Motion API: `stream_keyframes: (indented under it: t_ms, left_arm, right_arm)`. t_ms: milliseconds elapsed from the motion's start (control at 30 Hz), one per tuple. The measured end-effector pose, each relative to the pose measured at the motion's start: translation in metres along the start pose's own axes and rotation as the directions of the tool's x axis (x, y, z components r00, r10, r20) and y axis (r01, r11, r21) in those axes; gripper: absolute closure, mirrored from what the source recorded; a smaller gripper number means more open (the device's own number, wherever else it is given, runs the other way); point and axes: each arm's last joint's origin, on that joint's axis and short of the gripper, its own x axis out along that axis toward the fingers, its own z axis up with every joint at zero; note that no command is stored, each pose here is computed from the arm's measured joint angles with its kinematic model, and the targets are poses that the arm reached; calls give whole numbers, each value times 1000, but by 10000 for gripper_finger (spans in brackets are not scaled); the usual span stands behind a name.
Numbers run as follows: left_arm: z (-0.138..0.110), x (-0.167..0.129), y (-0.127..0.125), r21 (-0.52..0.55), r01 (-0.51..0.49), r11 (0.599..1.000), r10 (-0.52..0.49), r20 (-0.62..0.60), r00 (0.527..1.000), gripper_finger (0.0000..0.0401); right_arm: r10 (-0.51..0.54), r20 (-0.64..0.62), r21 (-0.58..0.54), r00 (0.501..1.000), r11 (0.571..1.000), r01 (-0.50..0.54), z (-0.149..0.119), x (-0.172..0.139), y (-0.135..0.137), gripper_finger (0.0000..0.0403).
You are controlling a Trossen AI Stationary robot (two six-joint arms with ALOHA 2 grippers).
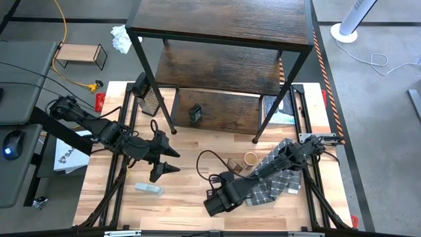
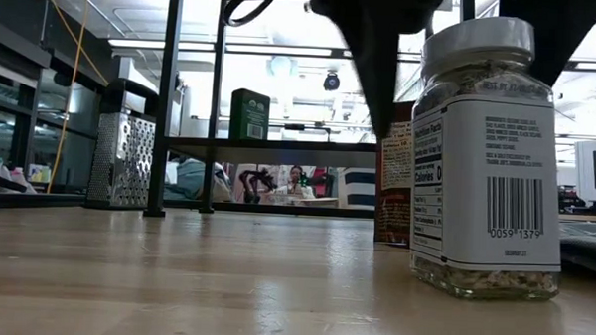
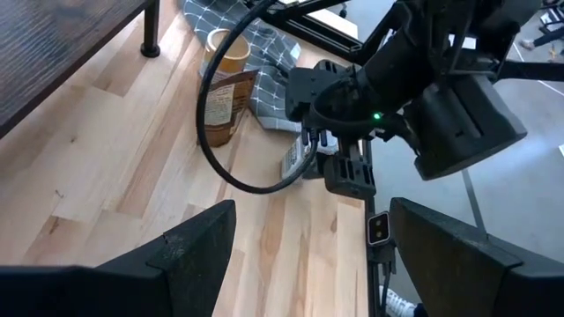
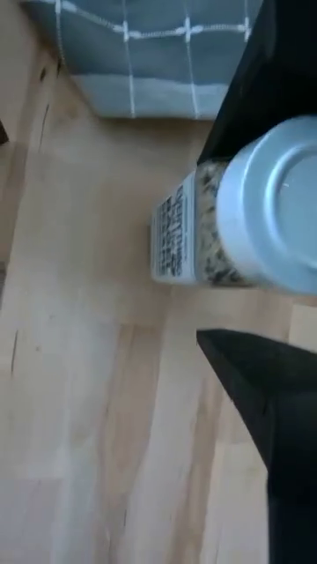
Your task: Shelf spices
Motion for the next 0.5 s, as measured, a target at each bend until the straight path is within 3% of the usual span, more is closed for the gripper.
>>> stream_keyframes:
  t_ms: [233, 400, 500]
  left_arm:
    - [0, 0, 0, 18, -1, 1000, 1, 1, 1000, 107]
    - [0, 0, 0, 31, -3, 1000, 3, 3, 1000, 107]
    - [1, -2, -1, 23, 23, 999, -23, 3, 1000, 107]
  right_arm:
    - [-27, -26, -10, 999, 1000, 27, -4, 0, -3, 210]
    - [-24, -33, -19, 999, 1000, 24, -5, -3, -3, 216]
    - [34, -28, -60, 999, 998, -36, -3, -18, 1, 216]
